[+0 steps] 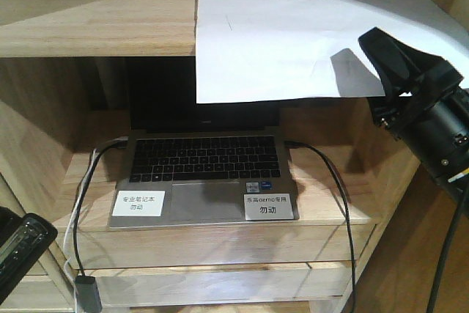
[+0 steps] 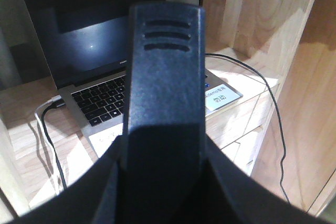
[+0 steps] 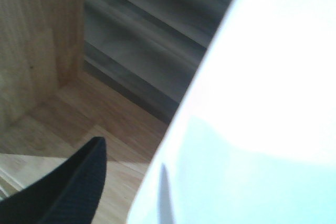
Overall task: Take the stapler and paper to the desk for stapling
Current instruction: 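Pinch the white paper with the right gripper and pull it off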
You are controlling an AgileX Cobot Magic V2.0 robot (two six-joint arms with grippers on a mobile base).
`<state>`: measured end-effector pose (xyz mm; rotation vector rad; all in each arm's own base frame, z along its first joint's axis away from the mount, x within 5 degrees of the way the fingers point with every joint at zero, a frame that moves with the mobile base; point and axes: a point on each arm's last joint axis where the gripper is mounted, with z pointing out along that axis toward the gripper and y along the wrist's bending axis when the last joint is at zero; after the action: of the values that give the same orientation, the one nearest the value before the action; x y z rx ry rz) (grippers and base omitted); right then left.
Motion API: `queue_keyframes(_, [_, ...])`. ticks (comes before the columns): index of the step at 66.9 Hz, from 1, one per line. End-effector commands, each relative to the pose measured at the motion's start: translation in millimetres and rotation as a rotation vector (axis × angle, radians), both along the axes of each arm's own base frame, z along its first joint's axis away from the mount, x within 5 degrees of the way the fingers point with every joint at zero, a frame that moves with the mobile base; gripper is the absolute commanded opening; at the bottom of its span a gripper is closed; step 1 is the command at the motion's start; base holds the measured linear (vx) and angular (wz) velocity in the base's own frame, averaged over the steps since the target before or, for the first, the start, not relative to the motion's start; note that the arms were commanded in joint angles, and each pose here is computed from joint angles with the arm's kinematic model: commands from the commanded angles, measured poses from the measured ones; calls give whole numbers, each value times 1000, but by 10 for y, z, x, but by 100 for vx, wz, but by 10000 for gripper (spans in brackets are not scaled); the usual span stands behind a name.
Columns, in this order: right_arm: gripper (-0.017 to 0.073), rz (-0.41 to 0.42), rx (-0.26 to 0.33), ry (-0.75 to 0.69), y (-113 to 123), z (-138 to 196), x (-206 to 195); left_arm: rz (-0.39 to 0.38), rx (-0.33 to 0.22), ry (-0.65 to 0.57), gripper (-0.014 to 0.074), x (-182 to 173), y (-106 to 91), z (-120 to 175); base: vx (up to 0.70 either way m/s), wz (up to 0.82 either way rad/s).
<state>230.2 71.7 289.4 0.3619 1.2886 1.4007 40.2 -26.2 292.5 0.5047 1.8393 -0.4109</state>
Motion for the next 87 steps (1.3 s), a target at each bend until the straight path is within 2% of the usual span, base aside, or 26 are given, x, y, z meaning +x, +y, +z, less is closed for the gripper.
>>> queue_keyframes(1, [387, 22, 55, -115, 6, 207, -26, -1, -89, -117, -7, 9, -9, 204, 0, 0])
queue_keyframes(4, [335, 32, 54, -114, 13, 206, -30, -1, -89, -117, -7, 9, -9, 204, 0, 0])
queue_keyframes(14, [76, 98, 55, -111, 54, 226, -80, -1, -88, -117, -7, 9, -9, 203, 0, 0])
queue_keyframes(19, [-17, 112, 65, -108, 48, 224, -143, -1, -88, -117, -7, 9, -9, 203, 0, 0])
queue_keyframes(36, [-10, 65, 92, -87, -69, 87, -524, -1, -87, -115, -7, 9, -9, 202, 0, 0])
queue_keyframes(54, [-9, 33, 45, -152, -145, 67, -924, -1, -86, -113, -7, 9, -8, 200, 0, 0])
queue_keyframes(65, [-8, -12, 12, -122, -206, -13, -1121, -1, -85, -111, -7, 8, -8, 198, 0, 0])
queue_keyframes(79, [-6, -40, 27, -141, -275, -37, -1355, -1, -85, -111, -7, 8, -8, 198, 0, 0])
queue_keyframes(87, [-6, -75, 14, -112, -318, -119, -1452, -1, -85, -111, -7, 8, -8, 198, 0, 0])
